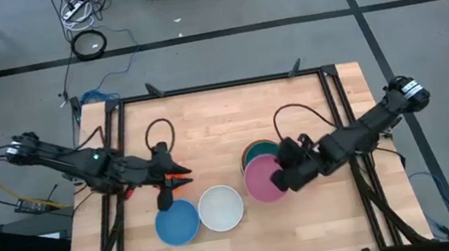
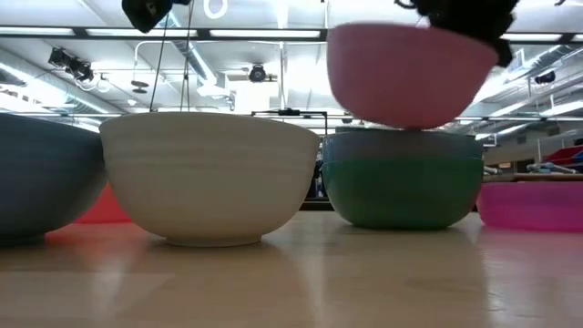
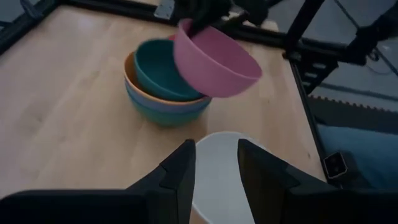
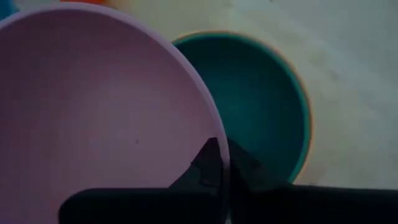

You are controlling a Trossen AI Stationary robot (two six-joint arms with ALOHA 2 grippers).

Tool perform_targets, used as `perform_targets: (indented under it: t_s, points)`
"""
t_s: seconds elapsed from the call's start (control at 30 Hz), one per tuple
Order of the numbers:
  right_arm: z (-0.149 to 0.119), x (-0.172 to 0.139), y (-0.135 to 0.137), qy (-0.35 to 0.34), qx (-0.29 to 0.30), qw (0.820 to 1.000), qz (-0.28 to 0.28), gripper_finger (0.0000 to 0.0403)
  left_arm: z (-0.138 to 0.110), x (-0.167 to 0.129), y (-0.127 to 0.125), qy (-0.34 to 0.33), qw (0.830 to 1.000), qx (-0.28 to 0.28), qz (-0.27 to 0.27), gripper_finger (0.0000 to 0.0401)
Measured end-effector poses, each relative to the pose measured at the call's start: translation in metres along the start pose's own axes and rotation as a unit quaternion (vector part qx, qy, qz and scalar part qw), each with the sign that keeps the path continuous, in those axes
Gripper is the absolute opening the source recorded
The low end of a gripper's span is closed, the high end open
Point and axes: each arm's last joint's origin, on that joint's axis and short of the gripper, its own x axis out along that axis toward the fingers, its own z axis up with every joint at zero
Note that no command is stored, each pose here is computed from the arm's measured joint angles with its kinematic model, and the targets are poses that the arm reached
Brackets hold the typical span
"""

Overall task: Nest bowls inside each other
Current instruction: Stack the light pink bowl on top of the dark green bowl

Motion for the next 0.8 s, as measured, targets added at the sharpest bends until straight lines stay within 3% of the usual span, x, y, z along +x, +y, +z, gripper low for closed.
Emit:
perform_targets:
  t_s: [0.37,0.8]
  points:
    - [0.02,0.017,-0.021,0.032,-0.001,0.998,-0.052,0.0015,-0.002,0.01,-0.003,0.017,1.0,0.0,-0.01,0.0129]
    - [0.017,0.008,-0.021,0.066,0.022,0.997,-0.02,0.0157,-0.003,0.01,-0.003,0.022,1.0,-0.008,-0.014,0.0129]
